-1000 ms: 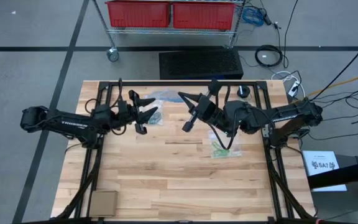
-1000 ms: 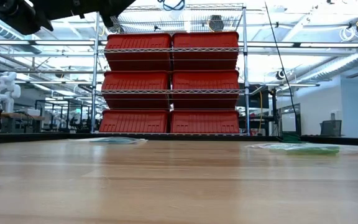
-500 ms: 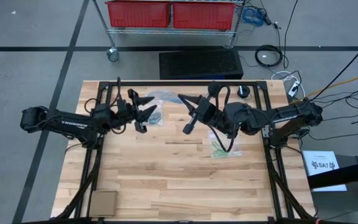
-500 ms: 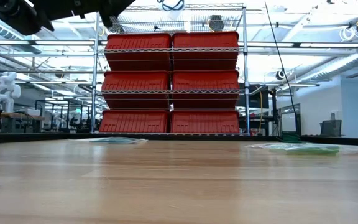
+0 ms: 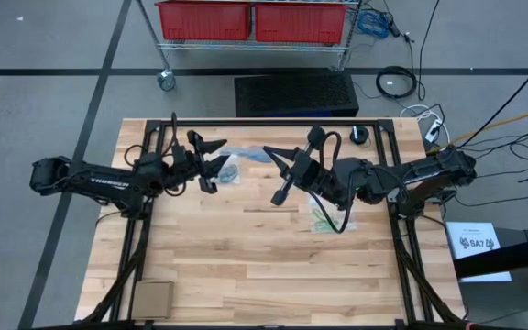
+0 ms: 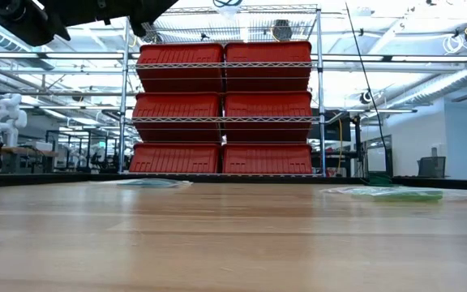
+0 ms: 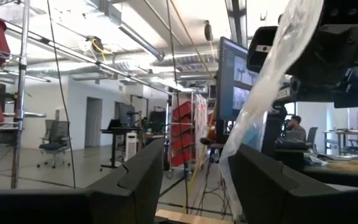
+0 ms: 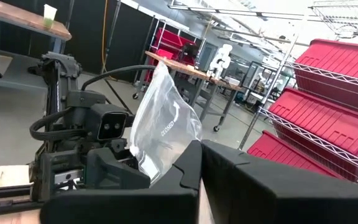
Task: Sort rubber bands
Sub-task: Close the center zip lock bag
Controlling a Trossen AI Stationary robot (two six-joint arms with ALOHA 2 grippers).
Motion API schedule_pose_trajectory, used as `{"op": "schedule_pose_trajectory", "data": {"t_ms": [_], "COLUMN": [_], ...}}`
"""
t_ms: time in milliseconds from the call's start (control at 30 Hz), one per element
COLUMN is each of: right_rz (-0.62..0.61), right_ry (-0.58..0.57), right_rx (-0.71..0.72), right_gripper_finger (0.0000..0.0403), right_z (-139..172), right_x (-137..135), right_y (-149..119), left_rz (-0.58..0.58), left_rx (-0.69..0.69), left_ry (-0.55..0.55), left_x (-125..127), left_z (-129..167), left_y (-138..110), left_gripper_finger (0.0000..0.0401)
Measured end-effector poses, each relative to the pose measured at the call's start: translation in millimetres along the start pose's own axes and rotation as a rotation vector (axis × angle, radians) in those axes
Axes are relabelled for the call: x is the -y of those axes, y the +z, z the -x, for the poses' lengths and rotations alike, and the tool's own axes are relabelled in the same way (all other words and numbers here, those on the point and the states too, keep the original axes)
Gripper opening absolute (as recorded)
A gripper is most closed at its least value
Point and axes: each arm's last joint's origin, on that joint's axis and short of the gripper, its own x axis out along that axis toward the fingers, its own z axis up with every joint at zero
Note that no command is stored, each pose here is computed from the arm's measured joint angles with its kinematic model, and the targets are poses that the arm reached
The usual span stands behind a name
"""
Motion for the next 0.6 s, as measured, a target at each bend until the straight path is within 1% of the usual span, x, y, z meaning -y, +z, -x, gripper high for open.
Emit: {"op": "schedule_pose_trajectory", "data": {"t_ms": [133,200,233,300,400,433,500,600], "right_rz": [0.001,-0.001,-0.001,-0.001,-0.003,-0.001,0.008,0.031], "right_ry": [-0.001,0.003,0.004,0.012,0.021,0.024,0.031,0.042], "right_rx": [-0.001,-0.001,-0.004,-0.015,-0.053,-0.073,-0.129,-0.233], "right_gripper_finger": [0.0000,0.0000,0.0000,0.0000,0.0000,0.0000,0.0000,0.0008], "right_z": [0,0,0,0,-2,-2,-3,-3], "right_x": [0,0,0,-1,-1,-2,-2,-1], "right_y": [0,0,-1,-2,-8,-10,-18,-31], "left_rz": [0.003,0.003,0.001,-0.003,-0.018,-0.024,-0.028,-0.036], "left_rx": [0.008,0.008,0.009,0.014,0.022,0.025,0.014,-0.060], "left_ry": [-0.082,-0.100,-0.106,-0.139,-0.223,-0.243,-0.263,-0.268], "left_x": [2,3,3,4,6,7,8,8], "left_z": [0,0,0,0,1,1,1,2], "left_y": [0,0,0,1,1,1,0,-6], "left_gripper_finger": [0.0179,0.0161,0.0146,0.0103,0.0025,0.0013,0.0009,0.0005]}}
